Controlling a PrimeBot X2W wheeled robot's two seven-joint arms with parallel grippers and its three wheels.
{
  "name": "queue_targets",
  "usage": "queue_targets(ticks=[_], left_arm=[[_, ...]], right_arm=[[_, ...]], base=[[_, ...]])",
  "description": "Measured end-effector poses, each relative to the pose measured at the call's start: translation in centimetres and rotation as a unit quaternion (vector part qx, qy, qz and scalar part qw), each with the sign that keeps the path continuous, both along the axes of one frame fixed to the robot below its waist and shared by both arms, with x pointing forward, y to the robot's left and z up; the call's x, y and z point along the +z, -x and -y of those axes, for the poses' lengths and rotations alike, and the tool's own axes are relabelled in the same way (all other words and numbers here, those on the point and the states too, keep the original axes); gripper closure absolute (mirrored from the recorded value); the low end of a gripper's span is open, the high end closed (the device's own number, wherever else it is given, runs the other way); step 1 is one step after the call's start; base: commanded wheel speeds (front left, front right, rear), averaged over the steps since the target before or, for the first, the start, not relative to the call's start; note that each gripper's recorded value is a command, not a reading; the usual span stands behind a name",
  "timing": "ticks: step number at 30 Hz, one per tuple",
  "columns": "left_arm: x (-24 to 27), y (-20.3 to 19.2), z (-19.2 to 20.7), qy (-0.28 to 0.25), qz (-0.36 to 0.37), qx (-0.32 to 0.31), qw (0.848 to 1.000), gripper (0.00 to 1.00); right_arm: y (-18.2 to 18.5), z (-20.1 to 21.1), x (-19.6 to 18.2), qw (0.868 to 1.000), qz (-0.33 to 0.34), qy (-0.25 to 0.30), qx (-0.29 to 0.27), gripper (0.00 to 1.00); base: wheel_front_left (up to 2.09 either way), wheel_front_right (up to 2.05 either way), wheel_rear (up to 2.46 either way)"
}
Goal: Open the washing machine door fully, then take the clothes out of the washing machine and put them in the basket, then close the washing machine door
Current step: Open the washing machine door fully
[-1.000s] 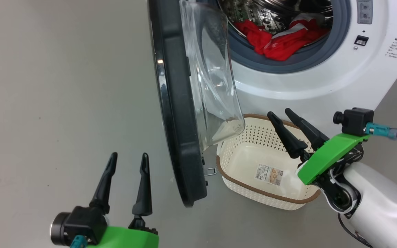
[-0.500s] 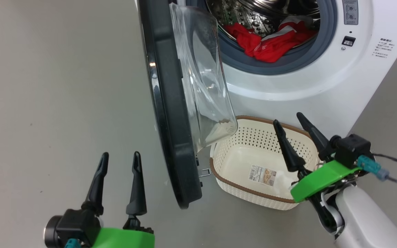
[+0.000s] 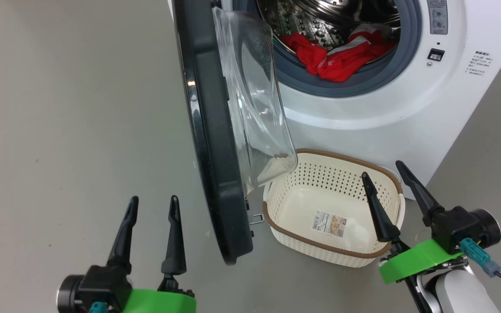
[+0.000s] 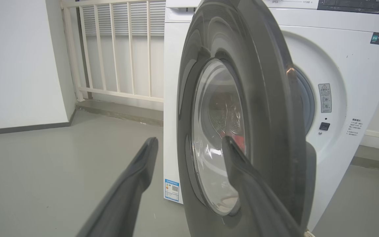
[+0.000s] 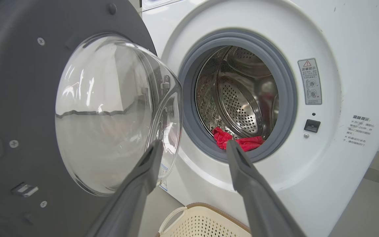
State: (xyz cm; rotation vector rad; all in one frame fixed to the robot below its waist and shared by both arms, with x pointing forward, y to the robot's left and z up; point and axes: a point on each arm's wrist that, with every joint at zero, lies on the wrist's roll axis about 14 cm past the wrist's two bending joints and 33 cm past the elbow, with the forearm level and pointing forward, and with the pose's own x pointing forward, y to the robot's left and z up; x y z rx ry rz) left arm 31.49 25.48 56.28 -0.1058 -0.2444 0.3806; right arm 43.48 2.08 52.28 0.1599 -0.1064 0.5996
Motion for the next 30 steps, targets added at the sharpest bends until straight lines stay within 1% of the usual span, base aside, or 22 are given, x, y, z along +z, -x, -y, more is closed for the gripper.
queue_targets(ticks=[5, 13, 21, 22, 23, 24, 25, 30], left_arm=[[-0.1, 0.0, 0.0, 0.000, -0.001, 0.000, 1.000, 0.00], [-0.2, 0.0, -0.1, 0.001, -0.003, 0.005, 1.000, 0.00], [-0.3, 0.2, -0.3, 0.002, -0.005, 0.008, 1.000, 0.00], [-0.3, 0.3, -0.2, 0.003, -0.005, 0.007, 1.000, 0.24], [-0.3, 0.3, -0.2, 0.004, -0.004, 0.007, 1.000, 0.58], [-0.3, 0.3, -0.2, 0.005, -0.004, 0.006, 1.000, 0.89], [-0.3, 0.3, -0.2, 0.007, -0.003, 0.006, 1.000, 1.00], [0.0, 0.3, 0.1, 0.008, 0.002, 0.002, 1.000, 1.00]], right_arm=[[0.2, 0.6, -0.2, 1.000, -0.011, -0.014, -0.008, 0.00], [-0.1, 1.2, -0.1, 1.000, -0.009, -0.017, -0.018, 0.00], [0.0, 1.1, 0.2, 1.000, -0.006, -0.017, -0.016, 0.00], [0.0, 1.1, 0.2, 1.000, -0.006, -0.017, -0.016, 0.00], [0.0, 1.1, 0.3, 1.000, -0.005, -0.017, -0.016, 0.00], [0.0, 1.1, 0.3, 1.000, -0.005, -0.017, -0.016, 0.00], [0.0, 1.1, 0.3, 1.000, -0.004, -0.017, -0.016, 0.00], [0.2, 1.1, 0.3, 1.000, -0.006, -0.016, -0.016, 0.00]], base=[[0.00, 0.00, 0.00], [0.00, 0.00, 0.00], [0.00, 0.00, 0.00], [0.00, 0.00, 0.00], [0.00, 0.00, 0.00], [0.00, 0.00, 0.00], [0.00, 0.00, 0.00], [0.00, 0.00, 0.00]])
